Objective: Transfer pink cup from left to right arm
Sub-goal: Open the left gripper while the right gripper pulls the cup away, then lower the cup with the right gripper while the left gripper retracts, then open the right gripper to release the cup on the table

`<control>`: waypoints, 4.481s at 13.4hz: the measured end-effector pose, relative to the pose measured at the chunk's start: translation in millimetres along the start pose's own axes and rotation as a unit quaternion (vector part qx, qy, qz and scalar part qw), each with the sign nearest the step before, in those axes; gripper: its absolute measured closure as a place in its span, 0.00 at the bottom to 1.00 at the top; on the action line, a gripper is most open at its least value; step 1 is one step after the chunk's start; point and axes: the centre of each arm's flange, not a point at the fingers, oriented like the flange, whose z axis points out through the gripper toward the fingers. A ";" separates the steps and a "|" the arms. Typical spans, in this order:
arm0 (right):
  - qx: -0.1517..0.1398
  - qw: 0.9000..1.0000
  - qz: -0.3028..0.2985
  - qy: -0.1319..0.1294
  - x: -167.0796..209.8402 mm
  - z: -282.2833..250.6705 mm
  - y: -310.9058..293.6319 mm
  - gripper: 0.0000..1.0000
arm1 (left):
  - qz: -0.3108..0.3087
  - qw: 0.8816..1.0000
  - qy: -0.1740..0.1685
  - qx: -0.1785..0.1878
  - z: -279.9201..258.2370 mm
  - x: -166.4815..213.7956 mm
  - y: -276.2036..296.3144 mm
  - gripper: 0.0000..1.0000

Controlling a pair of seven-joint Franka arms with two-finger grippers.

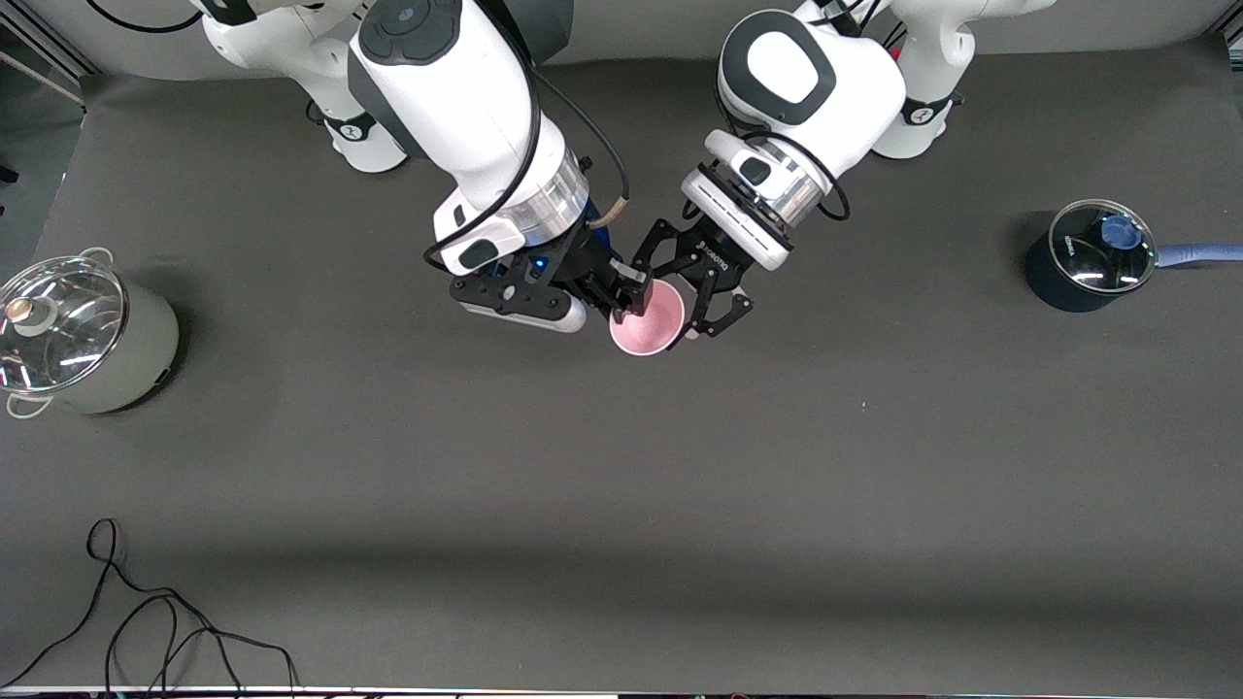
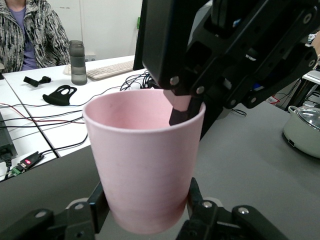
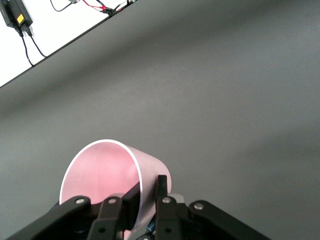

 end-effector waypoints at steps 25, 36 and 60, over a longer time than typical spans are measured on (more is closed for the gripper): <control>-0.145 0.967 -0.179 -0.112 208.1 -59.3 322.5 0.95 | -0.059 0.991 0.085 -0.085 -78.3 -16.2 -288.7 0.00; -0.144 0.972 -0.184 -0.022 169.6 147.0 474.2 0.95 | -0.116 0.930 -0.318 -0.145 -233.9 41.1 -366.0 0.00; -0.103 0.977 -0.183 -0.030 169.5 8.6 403.6 0.00 | -0.202 0.800 -0.510 0.243 -211.0 60.4 -302.8 0.00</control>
